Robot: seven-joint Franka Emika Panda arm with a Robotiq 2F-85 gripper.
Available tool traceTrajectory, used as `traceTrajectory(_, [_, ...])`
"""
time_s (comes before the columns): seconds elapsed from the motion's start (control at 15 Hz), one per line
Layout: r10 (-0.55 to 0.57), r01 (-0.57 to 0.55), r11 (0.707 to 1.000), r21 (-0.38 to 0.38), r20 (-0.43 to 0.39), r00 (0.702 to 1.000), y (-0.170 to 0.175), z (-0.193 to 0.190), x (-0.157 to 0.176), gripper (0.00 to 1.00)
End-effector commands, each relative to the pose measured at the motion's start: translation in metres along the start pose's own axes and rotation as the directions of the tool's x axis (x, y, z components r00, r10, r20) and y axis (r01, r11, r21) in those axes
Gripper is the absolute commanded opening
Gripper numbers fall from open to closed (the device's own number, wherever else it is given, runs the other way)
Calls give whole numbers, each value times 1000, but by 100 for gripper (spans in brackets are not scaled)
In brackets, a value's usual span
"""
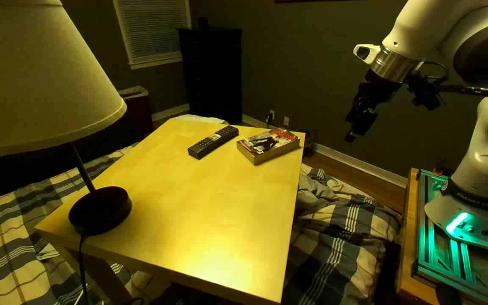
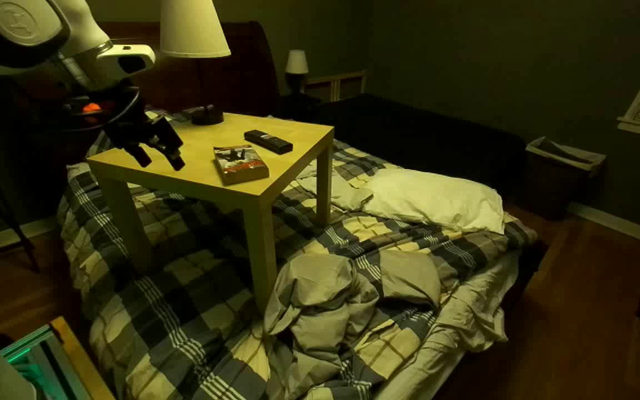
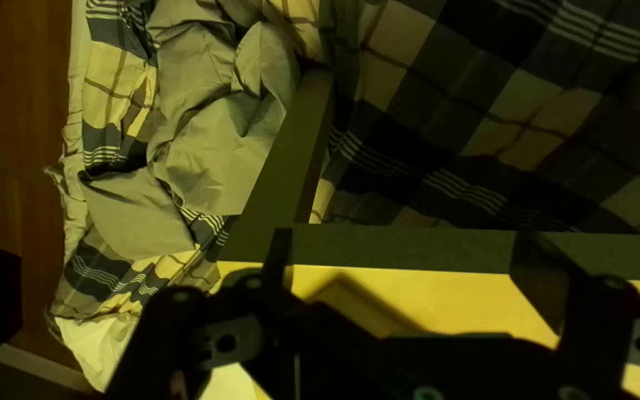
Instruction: Take the book off of the table
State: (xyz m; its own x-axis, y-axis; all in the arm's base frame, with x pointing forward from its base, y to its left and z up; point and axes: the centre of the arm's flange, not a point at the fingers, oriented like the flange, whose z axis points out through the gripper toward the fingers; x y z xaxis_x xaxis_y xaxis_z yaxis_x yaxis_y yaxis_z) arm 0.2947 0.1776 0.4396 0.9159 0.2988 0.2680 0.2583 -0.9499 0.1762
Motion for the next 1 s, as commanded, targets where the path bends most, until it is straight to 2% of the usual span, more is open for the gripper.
traceTrajectory(0.0, [0,0,1000,-1,5,1000,0,2,-1,100])
traceTrajectory(0.93, [0,0,1000,-2,14,1000,1,6,-3,100])
